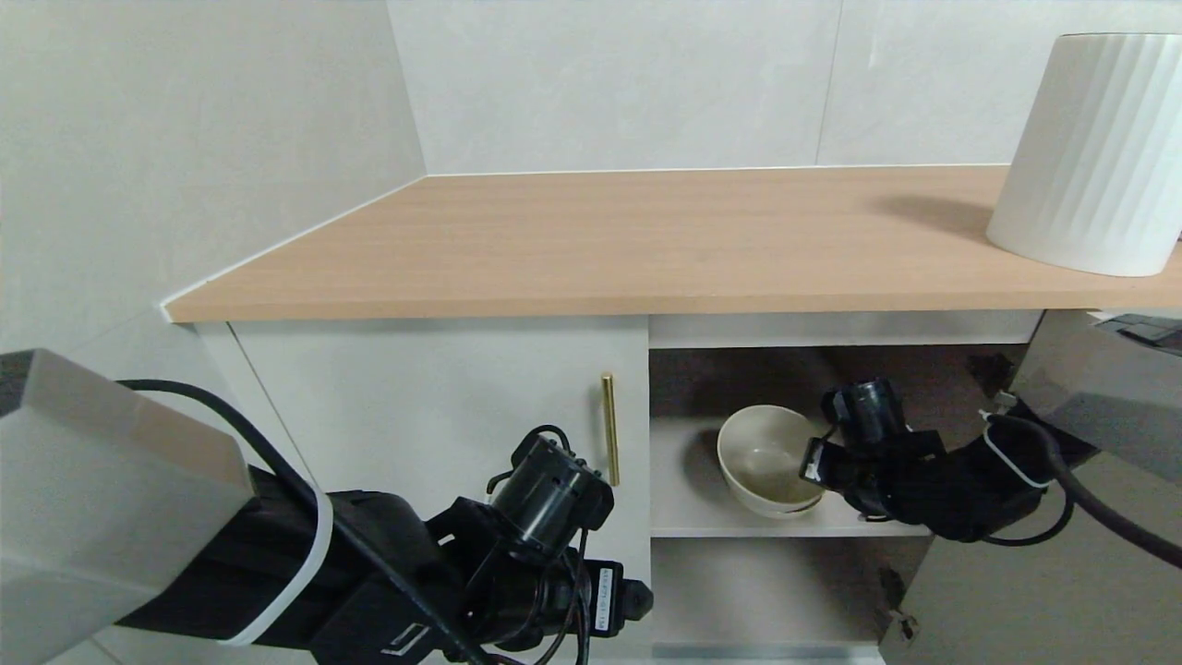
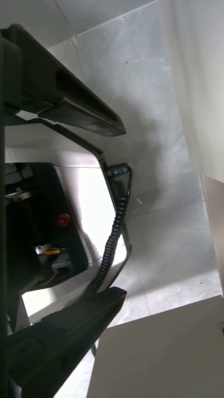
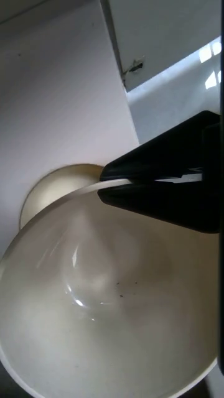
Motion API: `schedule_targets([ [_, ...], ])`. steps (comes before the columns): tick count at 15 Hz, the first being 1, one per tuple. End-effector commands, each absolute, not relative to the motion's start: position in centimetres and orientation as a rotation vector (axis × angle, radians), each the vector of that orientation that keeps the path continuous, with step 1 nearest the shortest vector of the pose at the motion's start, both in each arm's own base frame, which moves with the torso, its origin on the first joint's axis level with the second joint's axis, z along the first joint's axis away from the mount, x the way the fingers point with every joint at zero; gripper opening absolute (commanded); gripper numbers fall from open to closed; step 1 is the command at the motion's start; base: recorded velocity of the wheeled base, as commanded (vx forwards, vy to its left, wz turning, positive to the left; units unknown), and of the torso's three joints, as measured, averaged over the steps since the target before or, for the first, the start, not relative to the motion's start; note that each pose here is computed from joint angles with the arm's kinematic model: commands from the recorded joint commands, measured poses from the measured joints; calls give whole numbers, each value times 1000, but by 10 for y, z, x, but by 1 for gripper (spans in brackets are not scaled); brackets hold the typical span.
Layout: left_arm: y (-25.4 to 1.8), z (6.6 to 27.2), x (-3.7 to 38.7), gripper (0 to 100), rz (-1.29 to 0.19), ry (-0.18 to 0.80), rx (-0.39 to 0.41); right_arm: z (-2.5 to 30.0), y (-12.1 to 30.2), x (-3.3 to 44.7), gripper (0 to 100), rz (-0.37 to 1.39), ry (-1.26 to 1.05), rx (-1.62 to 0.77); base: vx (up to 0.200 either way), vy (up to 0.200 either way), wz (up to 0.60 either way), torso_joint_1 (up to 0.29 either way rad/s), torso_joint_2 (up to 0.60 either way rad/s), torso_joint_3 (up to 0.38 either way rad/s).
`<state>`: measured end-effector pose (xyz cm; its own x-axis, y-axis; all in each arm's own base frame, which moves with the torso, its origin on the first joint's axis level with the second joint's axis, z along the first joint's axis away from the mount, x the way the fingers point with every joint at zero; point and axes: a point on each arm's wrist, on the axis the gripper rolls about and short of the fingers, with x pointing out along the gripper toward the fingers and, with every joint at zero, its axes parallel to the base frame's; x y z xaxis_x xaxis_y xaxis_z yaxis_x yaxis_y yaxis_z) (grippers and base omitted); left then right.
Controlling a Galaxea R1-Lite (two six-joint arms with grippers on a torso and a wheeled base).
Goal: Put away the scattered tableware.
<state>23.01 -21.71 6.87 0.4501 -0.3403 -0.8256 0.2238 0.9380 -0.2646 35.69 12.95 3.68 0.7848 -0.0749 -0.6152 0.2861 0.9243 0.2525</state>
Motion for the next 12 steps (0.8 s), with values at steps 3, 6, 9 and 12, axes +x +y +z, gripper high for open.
schedule_targets([
  [3,-217,70,230,100,-348,1041,-123,31,122,370,0,-237,628,386,0,0,0,0,0,0],
  [6,-217,70,230,100,-349,1042,-124,29,120,375,0,-261,615,385,0,0,0,0,0,0],
  [9,-217,70,230,100,-347,1042,-123,23,121,377,0,-268,624,377,0,0,0,0,0,0],
  [12,-217,70,230,100,-347,1044,-122,17,123,383,0,-269,630,372,0,0,0,0,0,0],
])
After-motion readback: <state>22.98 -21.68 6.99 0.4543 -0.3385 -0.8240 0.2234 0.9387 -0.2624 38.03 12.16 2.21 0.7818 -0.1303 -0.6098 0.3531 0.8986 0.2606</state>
